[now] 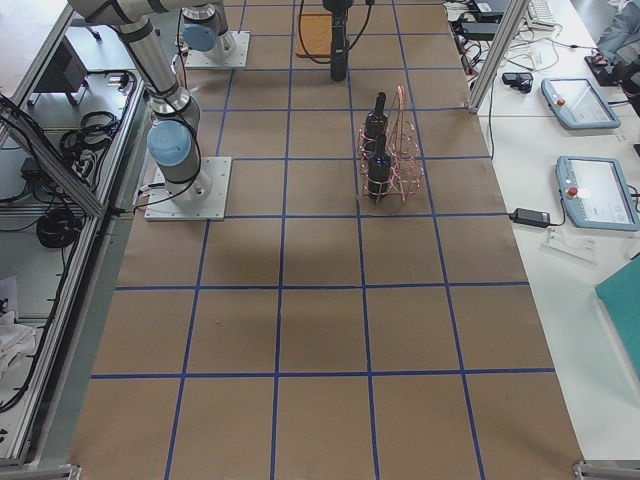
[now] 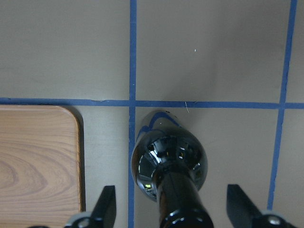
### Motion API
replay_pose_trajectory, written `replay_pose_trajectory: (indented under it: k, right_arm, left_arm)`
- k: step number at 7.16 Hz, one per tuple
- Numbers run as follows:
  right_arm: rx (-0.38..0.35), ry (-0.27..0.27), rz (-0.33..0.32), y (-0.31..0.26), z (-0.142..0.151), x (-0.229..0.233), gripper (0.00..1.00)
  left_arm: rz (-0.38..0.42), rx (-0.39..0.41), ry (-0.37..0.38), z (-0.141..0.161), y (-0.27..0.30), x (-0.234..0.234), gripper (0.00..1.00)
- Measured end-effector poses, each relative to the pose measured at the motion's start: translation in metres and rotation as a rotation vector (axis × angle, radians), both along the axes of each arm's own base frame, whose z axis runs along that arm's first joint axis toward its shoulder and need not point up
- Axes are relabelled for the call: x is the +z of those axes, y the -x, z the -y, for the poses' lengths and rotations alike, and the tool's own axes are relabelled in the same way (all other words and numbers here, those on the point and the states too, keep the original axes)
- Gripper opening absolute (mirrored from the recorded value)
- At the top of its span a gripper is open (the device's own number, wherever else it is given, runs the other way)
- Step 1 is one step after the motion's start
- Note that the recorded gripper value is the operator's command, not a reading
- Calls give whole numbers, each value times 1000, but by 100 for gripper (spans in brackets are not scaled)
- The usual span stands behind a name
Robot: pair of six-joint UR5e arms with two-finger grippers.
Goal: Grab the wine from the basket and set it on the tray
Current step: 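Lower the left gripper onto the bottle neck and close it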
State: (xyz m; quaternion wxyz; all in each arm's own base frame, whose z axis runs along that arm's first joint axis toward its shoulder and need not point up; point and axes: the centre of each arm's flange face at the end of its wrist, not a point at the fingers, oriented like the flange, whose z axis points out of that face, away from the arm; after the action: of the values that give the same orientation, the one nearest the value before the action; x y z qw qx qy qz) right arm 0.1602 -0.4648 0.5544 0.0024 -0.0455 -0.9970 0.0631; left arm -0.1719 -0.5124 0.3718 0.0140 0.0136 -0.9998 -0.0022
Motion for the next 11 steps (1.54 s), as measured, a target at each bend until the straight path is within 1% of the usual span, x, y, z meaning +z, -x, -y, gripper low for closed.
replay_pose_trajectory:
  k: [5, 10, 11]
  right_arm:
    - [1, 4, -2, 1, -2, 2, 100]
    - [4, 2, -5, 1, -2, 2, 100]
    - [8, 2, -6, 1, -2, 2, 100]
  left_arm:
    - [-1, -13, -5, 1, 0, -2, 67]
    - [5, -15, -37, -6, 1, -1, 66]
    - [5, -15, -40, -6, 1, -1, 24]
